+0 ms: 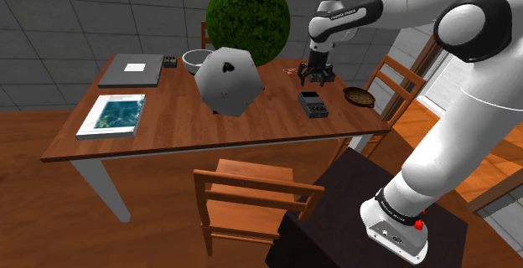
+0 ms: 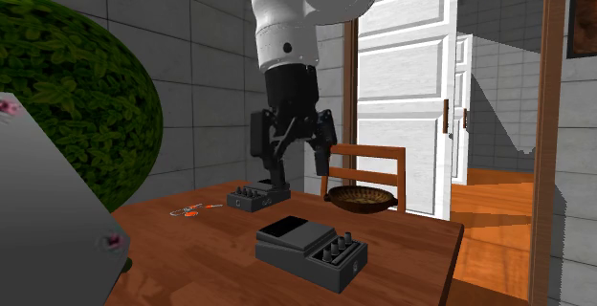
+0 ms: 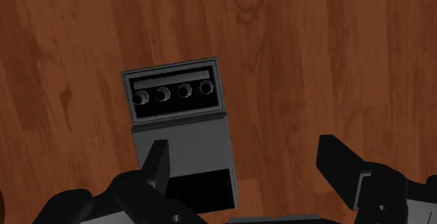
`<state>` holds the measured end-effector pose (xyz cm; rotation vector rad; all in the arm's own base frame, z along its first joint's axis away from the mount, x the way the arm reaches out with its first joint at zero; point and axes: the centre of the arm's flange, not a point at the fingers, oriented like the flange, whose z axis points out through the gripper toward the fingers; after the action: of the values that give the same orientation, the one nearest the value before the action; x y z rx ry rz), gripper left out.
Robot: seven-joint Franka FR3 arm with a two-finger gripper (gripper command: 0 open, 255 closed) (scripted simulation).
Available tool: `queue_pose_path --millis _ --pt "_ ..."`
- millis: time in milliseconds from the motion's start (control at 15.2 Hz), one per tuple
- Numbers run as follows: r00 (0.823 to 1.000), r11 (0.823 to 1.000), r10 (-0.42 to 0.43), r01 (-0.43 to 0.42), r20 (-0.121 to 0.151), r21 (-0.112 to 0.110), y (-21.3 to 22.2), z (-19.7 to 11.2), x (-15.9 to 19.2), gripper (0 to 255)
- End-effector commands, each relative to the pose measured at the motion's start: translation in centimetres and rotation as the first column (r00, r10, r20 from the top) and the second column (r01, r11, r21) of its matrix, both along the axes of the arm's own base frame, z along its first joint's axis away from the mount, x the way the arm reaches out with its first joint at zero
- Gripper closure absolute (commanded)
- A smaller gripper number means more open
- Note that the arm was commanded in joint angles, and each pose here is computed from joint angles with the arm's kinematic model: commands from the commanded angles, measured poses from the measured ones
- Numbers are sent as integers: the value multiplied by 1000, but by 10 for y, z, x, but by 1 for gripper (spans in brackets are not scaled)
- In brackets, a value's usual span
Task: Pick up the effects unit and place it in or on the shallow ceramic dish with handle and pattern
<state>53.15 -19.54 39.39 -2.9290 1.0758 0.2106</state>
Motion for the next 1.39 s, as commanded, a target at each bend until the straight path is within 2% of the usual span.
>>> queue_pose_path --millis 0,330,726,1320 --pt "998 998 -61 61 -1 2 -20 -15 10 0" --pt "978 978 -209 209 -6 8 -74 -51 28 0" --pt "926 926 -377 377 -11 13 -141 -95 40 0" --pt "926 926 -377 377 -11 13 -136 -134 36 0"
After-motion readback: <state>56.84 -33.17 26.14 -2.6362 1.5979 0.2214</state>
